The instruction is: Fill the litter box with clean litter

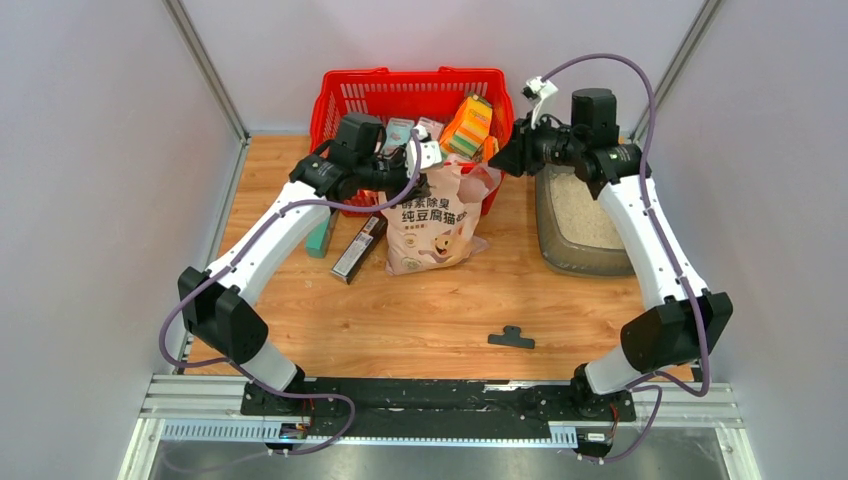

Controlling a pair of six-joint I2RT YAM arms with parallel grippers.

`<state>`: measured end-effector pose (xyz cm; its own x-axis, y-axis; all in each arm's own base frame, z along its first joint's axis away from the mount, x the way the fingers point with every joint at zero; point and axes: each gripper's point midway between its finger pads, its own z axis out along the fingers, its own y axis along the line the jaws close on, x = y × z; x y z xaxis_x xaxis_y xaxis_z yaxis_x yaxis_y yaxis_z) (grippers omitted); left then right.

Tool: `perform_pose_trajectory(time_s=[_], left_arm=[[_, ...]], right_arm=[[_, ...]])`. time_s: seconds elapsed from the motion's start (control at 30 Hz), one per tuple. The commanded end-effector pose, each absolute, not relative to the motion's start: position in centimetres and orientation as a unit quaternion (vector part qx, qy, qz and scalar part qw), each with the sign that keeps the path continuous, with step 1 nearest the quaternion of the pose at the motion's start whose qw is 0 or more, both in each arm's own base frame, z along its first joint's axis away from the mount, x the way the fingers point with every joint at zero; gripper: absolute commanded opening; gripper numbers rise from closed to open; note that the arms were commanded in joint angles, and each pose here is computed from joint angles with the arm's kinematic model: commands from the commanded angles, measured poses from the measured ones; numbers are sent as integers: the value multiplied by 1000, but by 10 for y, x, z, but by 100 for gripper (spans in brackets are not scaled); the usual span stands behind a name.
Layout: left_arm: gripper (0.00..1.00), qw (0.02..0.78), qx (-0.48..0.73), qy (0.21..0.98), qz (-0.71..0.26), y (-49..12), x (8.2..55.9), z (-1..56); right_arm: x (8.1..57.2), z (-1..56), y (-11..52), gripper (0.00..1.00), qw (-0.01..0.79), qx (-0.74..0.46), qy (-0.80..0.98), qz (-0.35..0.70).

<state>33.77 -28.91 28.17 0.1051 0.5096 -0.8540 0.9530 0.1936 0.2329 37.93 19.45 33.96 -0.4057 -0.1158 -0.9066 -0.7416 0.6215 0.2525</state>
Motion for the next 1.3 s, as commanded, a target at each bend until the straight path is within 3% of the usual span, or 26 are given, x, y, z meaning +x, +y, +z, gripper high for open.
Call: perform_pose_trajectory(time_s=[0.0,0.1,0.13,0.27,0.47,0.57,0.67,0.87,0.9,0.97,1.0,1.07,1.27], left_arm=[[25,492,582,595,-256,-293,327,317],[54,531,570,579,-240,-291,328,341],[58,542,571,571,-232,-289,328,349],[64,547,594,557,-192,-281,332,357],[67,481,636,576,-179,-281,343,314],[67,447,641,598,-180,-284,352,297],[67,416,644,616,-180,-283,357,283],[45,402,644,621,-193,-283,352,282],[34,399,644,622,-197,-282,348,282],[22,390,642,623,-216,-282,336,284],[9,384,634,631,-229,-282,331,284],[0,382,623,633,-255,-284,317,288],[0,436,564,628,-312,-295,292,310]], right_arm=[[371,337,199,0,474,-312,763,309],[370,329,203,0,465,-317,767,308],[369,327,204,0,461,-318,768,310],[368,321,209,0,451,-314,775,312],[364,317,213,0,441,-313,775,327],[359,316,218,7,432,-315,773,340],[354,307,223,0,419,-310,774,360],[359,288,220,0,400,-232,808,365],[360,288,221,0,401,-228,807,369],[362,284,223,0,382,-192,822,378],[361,280,224,0,371,-187,826,380],[356,285,230,0,366,-205,816,398],[375,288,223,0,425,-156,852,264]])
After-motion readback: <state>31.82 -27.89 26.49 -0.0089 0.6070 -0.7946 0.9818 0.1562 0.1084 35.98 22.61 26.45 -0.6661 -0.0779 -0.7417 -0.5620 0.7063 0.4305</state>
